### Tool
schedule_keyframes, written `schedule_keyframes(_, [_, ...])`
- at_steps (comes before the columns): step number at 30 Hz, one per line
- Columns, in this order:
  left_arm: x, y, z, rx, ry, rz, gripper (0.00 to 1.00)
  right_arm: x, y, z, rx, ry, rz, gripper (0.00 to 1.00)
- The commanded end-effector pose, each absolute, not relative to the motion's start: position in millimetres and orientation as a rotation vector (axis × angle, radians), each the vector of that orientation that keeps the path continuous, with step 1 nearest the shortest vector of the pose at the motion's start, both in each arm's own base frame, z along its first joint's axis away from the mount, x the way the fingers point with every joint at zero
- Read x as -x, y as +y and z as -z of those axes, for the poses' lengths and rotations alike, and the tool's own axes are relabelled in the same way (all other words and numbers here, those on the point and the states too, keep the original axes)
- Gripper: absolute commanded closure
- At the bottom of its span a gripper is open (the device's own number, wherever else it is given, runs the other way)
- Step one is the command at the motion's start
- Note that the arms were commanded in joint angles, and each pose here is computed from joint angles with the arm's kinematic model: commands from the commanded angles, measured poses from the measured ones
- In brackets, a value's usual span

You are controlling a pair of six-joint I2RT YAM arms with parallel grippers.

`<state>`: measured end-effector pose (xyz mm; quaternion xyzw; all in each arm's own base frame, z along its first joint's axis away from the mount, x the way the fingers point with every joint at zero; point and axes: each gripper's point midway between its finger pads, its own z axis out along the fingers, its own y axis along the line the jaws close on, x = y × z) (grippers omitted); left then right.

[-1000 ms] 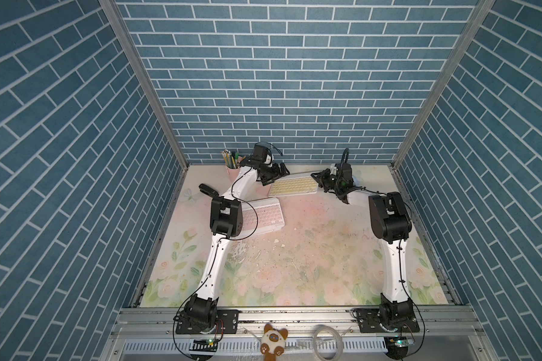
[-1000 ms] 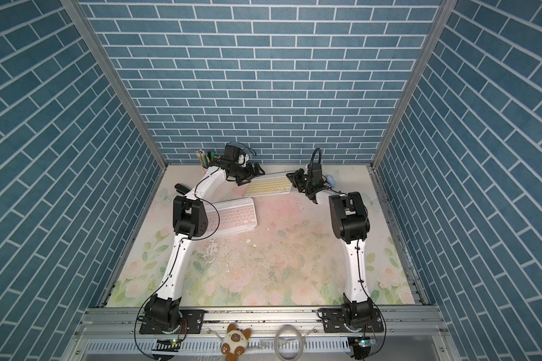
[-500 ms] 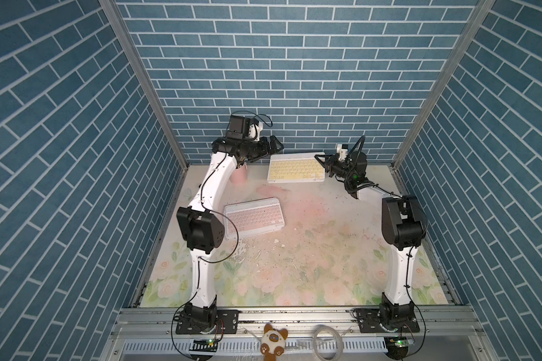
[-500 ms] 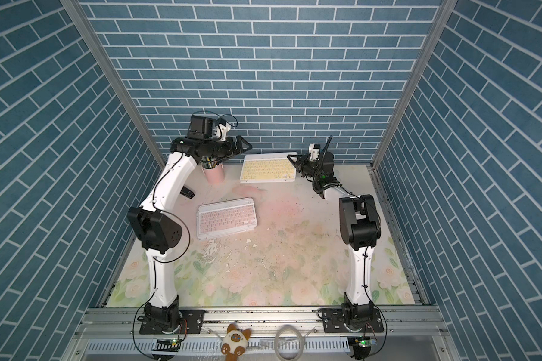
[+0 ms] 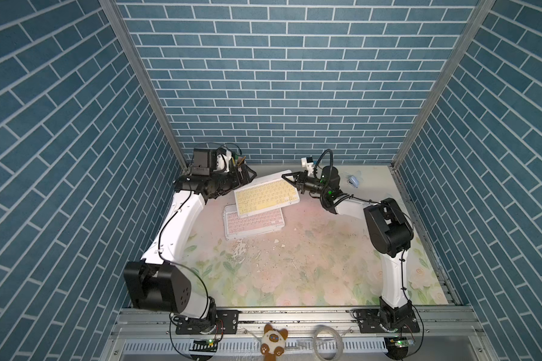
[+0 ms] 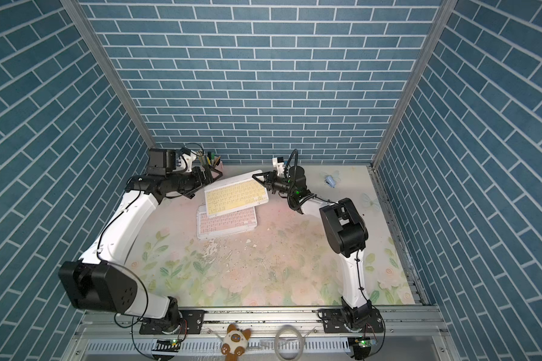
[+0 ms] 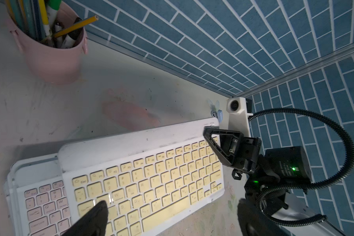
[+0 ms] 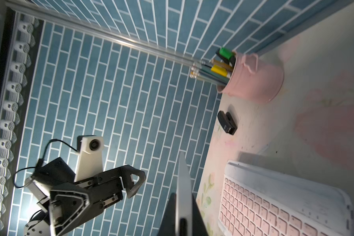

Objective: Stack the numeric keypads
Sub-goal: Place the numeric keypad at the numeric keypad.

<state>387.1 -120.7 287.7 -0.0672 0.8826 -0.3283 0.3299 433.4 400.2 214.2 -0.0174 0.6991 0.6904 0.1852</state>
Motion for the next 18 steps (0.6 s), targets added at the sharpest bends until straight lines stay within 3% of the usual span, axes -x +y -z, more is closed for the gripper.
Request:
schedule_keyframes(1, [-371.9,-112.9,-286.9,0.172,2.275,0.841,0.0,-423.2,412.8,-225.1,0.113,1.882,-2.018,1.0])
schedule_keyframes(4, [-356.5,-106.1,-272.3,0.193,2.294,0.836,0.0,-423.6,425.7,-184.1,0.078,1.963,-2.011,1.0])
schedule_keyframes(9, [-345.2,-102.2,-256.6,0.205,2.313,0.843,0.0,-424.3,437.5,-157.1,0.054,1.988,-2.0,1.0])
schedule_keyframes(18, [-347.6,-104.7,-247.8,0.192,2.34,0.855,0.0,-431.1,446.1,-145.0,0.011,1.974,-1.992,1.0])
